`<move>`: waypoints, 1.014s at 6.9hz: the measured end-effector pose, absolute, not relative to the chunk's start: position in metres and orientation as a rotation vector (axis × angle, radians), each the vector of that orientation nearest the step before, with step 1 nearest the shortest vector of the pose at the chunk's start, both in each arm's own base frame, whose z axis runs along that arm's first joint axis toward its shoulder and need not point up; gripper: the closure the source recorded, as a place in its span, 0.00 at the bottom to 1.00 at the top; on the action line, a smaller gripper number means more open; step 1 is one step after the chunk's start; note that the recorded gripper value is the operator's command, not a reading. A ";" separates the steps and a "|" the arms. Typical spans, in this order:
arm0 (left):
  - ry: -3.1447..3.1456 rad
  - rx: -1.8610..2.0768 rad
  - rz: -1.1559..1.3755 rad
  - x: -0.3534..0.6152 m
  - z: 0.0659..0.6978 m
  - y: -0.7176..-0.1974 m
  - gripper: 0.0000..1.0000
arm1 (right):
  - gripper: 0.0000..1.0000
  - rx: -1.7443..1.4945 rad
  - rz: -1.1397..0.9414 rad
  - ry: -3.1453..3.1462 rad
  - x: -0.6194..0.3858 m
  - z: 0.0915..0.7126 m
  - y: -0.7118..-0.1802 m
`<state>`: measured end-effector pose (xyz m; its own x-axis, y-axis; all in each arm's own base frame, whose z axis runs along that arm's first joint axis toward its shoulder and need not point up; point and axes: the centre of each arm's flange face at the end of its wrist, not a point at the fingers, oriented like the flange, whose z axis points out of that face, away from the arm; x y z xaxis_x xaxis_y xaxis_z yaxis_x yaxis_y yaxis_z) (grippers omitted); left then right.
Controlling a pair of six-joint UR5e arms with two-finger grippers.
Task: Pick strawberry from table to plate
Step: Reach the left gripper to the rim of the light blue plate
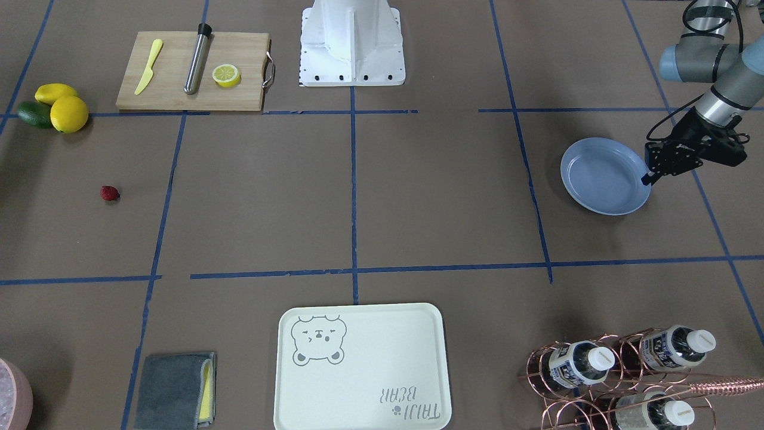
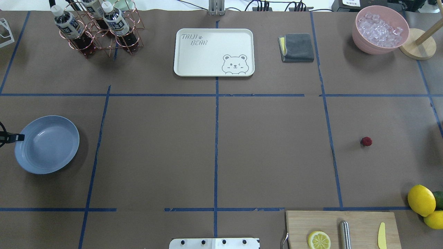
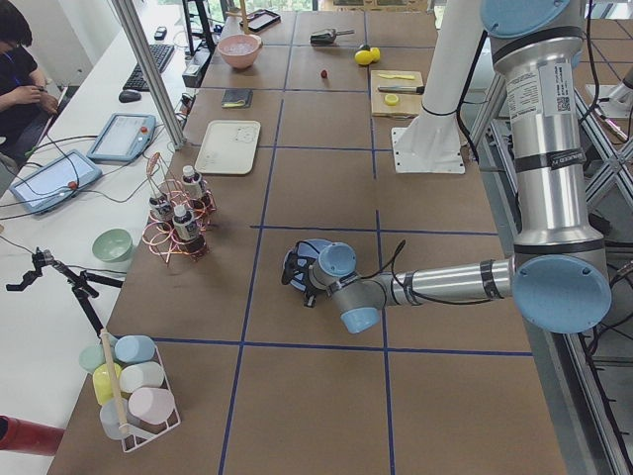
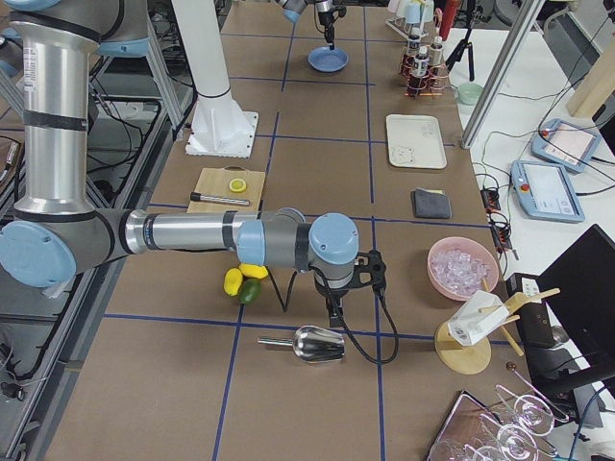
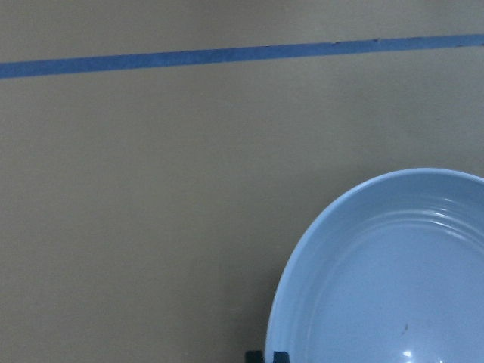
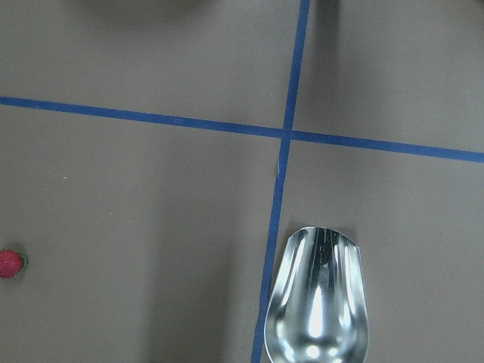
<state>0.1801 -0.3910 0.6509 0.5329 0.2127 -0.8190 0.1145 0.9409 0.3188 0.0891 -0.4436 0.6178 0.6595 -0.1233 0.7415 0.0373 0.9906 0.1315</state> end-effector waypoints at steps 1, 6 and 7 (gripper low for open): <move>1.062 0.337 0.083 0.186 0.623 -0.392 1.00 | 0.00 0.108 -0.090 -0.849 0.089 0.618 -0.443; 1.206 0.248 -0.016 0.299 0.417 -0.439 1.00 | 0.00 0.107 -0.080 -0.860 0.092 0.620 -0.439; 1.230 0.225 -0.047 0.347 0.385 -0.433 1.00 | 0.00 0.108 -0.074 -0.860 0.094 0.620 -0.437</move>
